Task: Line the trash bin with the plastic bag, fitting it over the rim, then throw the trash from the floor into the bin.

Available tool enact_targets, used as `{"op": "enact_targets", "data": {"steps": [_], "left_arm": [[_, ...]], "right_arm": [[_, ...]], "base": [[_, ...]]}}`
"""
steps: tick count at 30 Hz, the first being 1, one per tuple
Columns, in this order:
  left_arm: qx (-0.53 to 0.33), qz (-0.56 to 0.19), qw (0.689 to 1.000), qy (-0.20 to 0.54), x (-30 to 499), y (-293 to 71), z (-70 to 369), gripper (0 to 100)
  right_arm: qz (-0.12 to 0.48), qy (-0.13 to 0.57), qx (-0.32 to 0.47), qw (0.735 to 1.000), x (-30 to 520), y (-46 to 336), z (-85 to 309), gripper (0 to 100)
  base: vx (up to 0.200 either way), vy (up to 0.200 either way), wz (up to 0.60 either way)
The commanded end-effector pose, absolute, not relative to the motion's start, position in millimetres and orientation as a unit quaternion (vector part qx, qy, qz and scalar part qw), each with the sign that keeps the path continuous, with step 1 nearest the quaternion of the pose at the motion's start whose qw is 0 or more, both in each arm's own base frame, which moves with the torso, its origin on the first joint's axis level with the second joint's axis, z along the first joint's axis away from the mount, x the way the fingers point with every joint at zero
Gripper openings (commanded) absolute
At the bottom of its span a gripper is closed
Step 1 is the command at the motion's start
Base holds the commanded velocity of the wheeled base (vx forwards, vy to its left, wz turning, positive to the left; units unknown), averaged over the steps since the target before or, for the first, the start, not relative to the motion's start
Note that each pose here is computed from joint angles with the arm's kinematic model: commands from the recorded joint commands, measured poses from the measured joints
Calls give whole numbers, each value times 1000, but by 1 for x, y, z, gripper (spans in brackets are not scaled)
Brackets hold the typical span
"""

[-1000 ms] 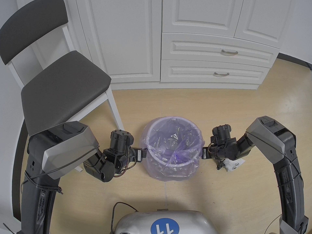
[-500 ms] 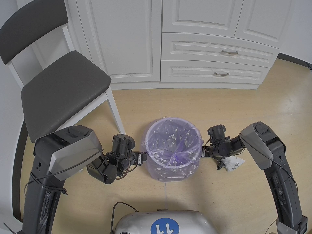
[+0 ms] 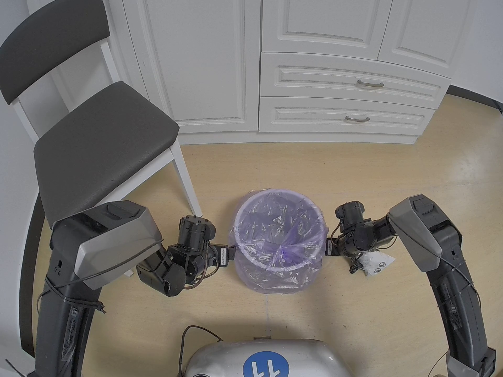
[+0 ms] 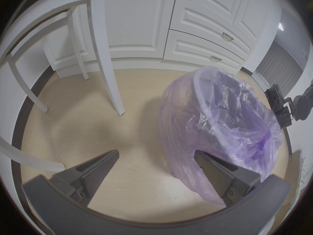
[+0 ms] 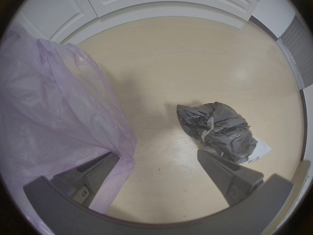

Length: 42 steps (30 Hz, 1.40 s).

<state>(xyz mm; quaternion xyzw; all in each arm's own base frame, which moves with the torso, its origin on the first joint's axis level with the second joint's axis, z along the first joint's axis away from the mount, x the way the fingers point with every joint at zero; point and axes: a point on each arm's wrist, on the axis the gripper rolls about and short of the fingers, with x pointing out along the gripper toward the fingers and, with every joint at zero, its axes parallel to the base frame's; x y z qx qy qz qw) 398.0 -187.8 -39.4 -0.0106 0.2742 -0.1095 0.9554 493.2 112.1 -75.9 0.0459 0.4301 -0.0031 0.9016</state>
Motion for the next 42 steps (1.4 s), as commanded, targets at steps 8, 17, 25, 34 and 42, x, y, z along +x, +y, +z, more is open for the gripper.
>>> {"op": "enact_targets", "data": {"steps": [8,17,25,34,42], "left_arm": [[-1,-114,957,266,379,-179,20,100],[1,-115,958,262,371,-174,38,100],[8,-117,958,262,371,-175,38,100],[8,-115,958,262,372,-174,37,100],[6,-111,960,258,375,-173,36,100]], "right_arm": [[25,406,-7,913,459,67,24,100],[102,316,6,943,410,69,108,0],[202,297,102,928,372,177,114,0],[190,329,150,913,404,252,27,0],[179,348,145,909,442,274,-14,0]], "base": [[0,0,0],[0,0,0],[0,0,0],[0,0,0],[0,0,0]]}}
